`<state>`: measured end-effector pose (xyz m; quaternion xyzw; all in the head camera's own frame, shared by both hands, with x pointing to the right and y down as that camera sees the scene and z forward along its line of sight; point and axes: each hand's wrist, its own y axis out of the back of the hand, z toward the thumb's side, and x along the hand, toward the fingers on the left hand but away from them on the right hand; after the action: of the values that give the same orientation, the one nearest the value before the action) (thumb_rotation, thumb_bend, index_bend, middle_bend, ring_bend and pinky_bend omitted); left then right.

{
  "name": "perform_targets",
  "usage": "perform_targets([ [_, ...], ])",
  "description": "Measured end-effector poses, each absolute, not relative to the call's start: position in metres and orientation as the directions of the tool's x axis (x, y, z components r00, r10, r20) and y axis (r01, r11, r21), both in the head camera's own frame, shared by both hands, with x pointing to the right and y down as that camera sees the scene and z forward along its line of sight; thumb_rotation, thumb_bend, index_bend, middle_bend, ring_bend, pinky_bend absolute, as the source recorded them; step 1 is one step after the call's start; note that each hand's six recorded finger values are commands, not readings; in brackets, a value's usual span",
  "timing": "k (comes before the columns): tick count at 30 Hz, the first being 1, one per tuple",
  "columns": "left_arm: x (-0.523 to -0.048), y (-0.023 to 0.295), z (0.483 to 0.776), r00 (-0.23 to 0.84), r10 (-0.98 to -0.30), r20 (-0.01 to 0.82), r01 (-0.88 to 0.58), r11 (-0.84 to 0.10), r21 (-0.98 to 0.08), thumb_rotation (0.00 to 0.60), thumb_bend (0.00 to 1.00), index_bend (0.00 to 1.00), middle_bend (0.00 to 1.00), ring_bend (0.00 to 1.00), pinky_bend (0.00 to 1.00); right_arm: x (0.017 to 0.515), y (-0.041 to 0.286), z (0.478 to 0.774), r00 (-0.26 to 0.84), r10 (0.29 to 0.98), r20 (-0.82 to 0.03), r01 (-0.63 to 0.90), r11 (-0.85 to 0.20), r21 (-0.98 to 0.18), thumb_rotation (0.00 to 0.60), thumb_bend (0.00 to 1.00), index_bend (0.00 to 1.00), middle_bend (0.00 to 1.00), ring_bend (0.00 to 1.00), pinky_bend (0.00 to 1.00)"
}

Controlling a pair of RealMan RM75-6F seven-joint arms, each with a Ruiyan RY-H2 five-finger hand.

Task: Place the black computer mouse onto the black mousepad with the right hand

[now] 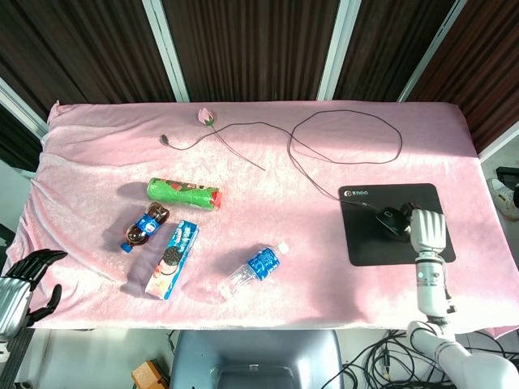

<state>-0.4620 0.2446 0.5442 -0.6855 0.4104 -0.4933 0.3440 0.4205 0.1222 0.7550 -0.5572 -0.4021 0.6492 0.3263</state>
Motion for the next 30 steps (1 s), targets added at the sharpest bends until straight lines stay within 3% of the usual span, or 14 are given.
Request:
perform_targets([
  [4,-0.463,0.244,0.544,0.172,-0.903,0.395,-0.224,-0.426,-0.876,0.6,0.51,0.23,0.24,0.18,0.28,0.424,0.127,0.758,-0.167,0.864,-0.475,0.056,-0.473,-0.879,0.6,0.35,0.53,0.42,0.4,0.57],
  [7,-0.463,0.245,0.543,0.17,-0.904,0.393,-0.225,-0.424,-0.877,0.6,0.51,0.23,0.24,0.18,0.28,0.423,0.129,0.756,-0.147,0.871,-0.469,0.084,-0.462,-0.883,0.6,0.35,0.33,0.23,0.17,0.32],
  [10,-0.463,0.245,0.543,0.171,-0.904,0.393,-0.222,-0.424,-0.878,0.6,0.51,0.23,0.24,0.18,0.28,0.421,0.131,0.75,-0.117,0.882,-0.457,0.116,-0.445,-0.888,0.6,0.35,0.15,0.07,0.03,0.16],
  [13,-0.462,0.246,0.543,0.172,-0.903,0.393,-0.22,-0.424,-0.879,0.6,0.51,0.23,0.24,0.18,0.28,0.422,0.134,0.741,-0.09,0.89,-0.448,0.137,-0.434,-0.89,0.6,0.35,0.03,0.0,0.0,0.11],
  [15,-0.462,0.246,0.543,0.173,-0.903,0.393,-0.218,-0.424,-0.879,0.6,0.51,0.23,0.24,0.18,0.28,0.422,0.137,0.733,-0.075,0.893,-0.443,0.153,-0.429,-0.89,0.6,0.34,0.01,0.0,0.0,0.1],
  [22,-0.46,0.247,0.545,0.173,-0.901,0.397,-0.207,-0.427,-0.88,0.6,0.51,0.23,0.24,0.18,0.28,0.42,0.151,0.693,-0.038,0.907,-0.418,0.264,-0.395,-0.88,0.6,0.34,0.01,0.0,0.0,0.09],
  [26,-0.459,0.247,0.545,0.174,-0.902,0.394,-0.2,-0.424,-0.883,0.6,0.51,0.23,0.24,0.18,0.28,0.415,0.171,0.65,-0.027,0.924,-0.381,0.33,-0.352,-0.876,0.6,0.34,0.01,0.0,0.0,0.09],
  [30,-0.458,0.247,0.545,0.175,-0.904,0.391,-0.196,-0.421,-0.886,0.6,0.51,0.23,0.24,0.18,0.28,0.422,0.192,0.605,-0.053,0.939,-0.339,0.299,-0.309,-0.903,0.6,0.34,0.02,0.0,0.0,0.09],
])
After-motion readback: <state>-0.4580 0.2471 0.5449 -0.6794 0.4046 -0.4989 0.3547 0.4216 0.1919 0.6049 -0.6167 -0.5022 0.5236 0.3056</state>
